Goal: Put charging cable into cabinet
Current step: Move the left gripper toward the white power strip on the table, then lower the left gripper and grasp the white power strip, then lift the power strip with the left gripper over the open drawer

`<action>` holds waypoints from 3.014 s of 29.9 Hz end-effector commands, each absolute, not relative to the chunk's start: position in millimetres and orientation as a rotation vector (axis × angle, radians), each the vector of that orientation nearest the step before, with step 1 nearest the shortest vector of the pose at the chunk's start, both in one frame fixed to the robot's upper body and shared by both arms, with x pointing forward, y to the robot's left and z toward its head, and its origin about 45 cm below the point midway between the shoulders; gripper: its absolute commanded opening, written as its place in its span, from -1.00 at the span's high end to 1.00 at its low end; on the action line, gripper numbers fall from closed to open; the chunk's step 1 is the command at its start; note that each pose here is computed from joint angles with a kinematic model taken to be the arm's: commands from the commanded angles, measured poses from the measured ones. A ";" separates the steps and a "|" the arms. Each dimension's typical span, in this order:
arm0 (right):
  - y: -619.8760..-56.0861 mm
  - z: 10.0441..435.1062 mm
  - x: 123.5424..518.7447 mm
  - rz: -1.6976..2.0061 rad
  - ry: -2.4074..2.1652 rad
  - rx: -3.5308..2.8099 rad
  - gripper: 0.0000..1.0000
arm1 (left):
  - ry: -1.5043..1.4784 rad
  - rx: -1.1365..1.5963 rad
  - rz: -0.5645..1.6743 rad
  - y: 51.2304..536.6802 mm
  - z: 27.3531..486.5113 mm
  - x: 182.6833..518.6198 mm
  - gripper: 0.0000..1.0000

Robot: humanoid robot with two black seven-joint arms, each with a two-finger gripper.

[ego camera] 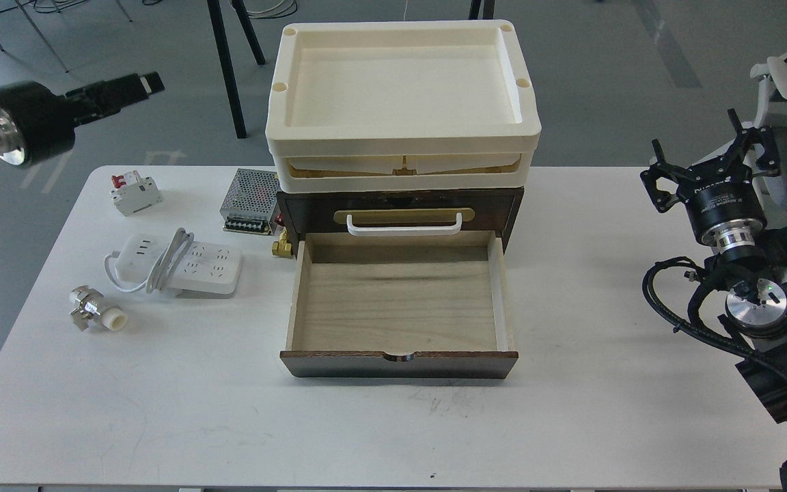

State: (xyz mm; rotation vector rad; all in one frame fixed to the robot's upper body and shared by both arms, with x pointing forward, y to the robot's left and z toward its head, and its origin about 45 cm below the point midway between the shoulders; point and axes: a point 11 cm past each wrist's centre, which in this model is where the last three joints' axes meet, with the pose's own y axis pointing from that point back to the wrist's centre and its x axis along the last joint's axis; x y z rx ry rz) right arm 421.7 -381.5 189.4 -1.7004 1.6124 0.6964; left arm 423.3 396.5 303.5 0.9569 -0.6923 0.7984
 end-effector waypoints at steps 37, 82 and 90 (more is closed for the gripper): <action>-379.5 187.7 421.7 0.702 1.615 -1.701 -1.00 | -0.770 1.436 0.426 411.7 106.1 380.2 0.65; -375.8 184.3 421.7 0.708 1.627 -1.722 -1.00 | -1.391 0.724 0.120 235.2 430.7 362.7 0.95; -373.9 183.8 422.2 0.712 1.623 -1.721 -1.00 | -1.242 0.599 -0.132 127.6 342.7 312.8 0.95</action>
